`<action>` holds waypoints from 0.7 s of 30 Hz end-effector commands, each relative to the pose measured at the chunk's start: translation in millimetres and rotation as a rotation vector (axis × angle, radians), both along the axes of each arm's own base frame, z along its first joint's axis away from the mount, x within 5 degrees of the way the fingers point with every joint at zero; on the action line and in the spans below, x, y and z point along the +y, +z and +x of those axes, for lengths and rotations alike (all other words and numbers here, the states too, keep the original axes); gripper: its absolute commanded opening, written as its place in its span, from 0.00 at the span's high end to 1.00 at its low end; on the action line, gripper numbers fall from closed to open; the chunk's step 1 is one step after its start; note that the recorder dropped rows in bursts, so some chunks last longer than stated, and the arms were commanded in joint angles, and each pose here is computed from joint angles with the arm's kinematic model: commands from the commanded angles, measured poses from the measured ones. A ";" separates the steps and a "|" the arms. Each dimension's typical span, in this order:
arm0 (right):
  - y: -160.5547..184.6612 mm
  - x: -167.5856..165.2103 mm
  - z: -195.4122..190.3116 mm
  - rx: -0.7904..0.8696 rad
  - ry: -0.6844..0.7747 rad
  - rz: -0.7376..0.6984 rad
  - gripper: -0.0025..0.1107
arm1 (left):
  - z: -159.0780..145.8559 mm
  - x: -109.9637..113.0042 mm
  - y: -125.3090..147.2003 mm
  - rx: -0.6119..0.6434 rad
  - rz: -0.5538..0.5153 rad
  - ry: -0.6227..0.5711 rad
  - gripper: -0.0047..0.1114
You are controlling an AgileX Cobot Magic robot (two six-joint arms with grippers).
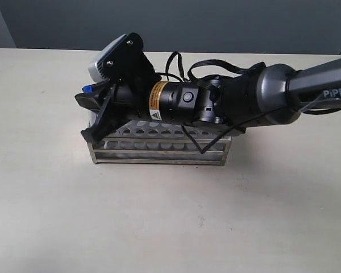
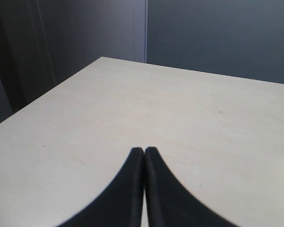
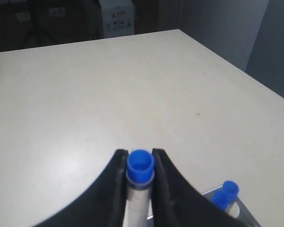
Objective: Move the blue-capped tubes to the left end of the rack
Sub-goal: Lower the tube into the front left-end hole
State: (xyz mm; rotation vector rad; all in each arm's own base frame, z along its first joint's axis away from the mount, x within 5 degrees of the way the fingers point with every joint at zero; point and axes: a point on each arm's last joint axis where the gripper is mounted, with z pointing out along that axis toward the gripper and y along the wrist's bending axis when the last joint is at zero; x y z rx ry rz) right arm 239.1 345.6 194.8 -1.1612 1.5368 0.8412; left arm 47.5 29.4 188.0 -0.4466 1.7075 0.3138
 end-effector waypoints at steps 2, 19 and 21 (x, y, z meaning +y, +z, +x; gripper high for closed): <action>-0.3 10.0 6.9 -0.012 0.005 0.016 0.99 | -0.2 -0.3 1.5 -0.012 -0.001 0.000 0.95; -8.1 11.1 9.9 0.002 -0.005 -0.048 0.99 | -0.2 -0.3 1.5 -0.012 -0.001 0.000 0.95; -4.4 9.7 9.0 0.002 -0.004 -0.063 0.99 | -0.2 -0.3 1.5 -0.012 -0.001 0.000 0.95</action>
